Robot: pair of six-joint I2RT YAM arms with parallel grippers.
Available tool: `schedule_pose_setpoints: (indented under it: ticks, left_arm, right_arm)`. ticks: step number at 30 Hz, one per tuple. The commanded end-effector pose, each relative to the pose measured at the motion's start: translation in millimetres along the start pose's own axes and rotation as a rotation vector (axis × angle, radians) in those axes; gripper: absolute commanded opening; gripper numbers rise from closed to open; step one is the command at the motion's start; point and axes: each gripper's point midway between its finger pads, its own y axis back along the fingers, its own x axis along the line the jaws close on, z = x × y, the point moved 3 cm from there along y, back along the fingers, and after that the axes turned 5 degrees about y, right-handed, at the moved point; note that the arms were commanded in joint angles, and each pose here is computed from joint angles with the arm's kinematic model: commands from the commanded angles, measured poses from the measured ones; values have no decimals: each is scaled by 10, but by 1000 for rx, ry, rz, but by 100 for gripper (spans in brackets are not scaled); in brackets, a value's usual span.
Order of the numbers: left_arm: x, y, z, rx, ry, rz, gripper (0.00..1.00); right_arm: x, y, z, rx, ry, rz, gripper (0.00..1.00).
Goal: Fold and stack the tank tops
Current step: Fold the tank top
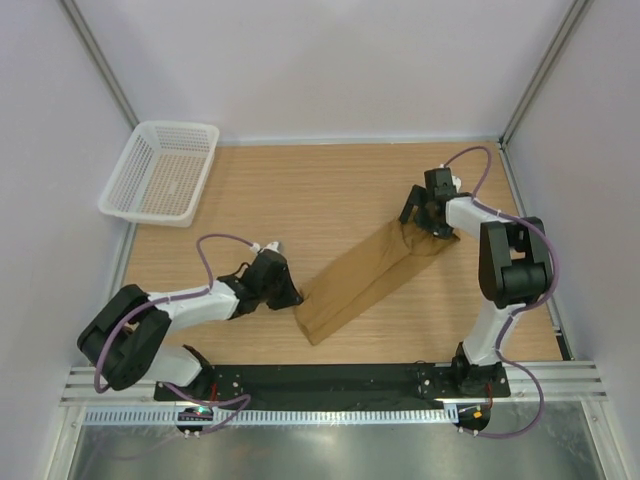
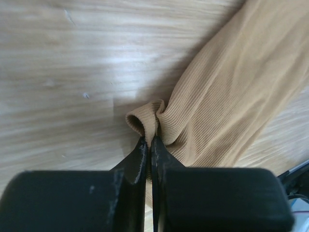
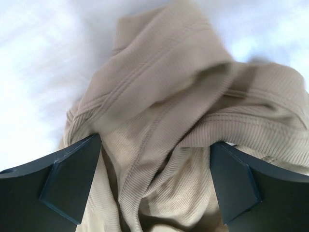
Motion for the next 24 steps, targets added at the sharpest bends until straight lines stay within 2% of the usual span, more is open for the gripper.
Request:
schedule_pose_setpoints:
  ticks: [1,3,5,6,7,10,11,18,24]
  left_arm:
    - [327,-21,-262,4,64,114,1]
    - [277,5,-291,-13,70,82,3]
    - [231,57,-322,-30,66,62,13]
    - [212,80,-323,-39,61,56,20]
    - [207,108,-318,-51,60,56,35]
    - [203,209,-248,-100,55,62,56]
    - [214,244,-233,-104,47,78,59]
    - [97,409,-86,-139,1,82,66]
    - [-12,415,-14,-128,-43,85,66]
  right_arm:
    - [278,-96,255,-37,28,119,97]
    - [422,-172,404,-51,42,155,98]
    - [588,-218,514,-48,74,200,98]
    - [643,-230,554,-54,88,209,99]
    - [711,-219,586,-60,102,218,99]
    - [819,-120,759,-101,130,229,100]
    - [858,-66,785,-115,136,240,100]
    - [775,444,861,-213,144,239,100]
    - [566,616,802,-201,137,144,100]
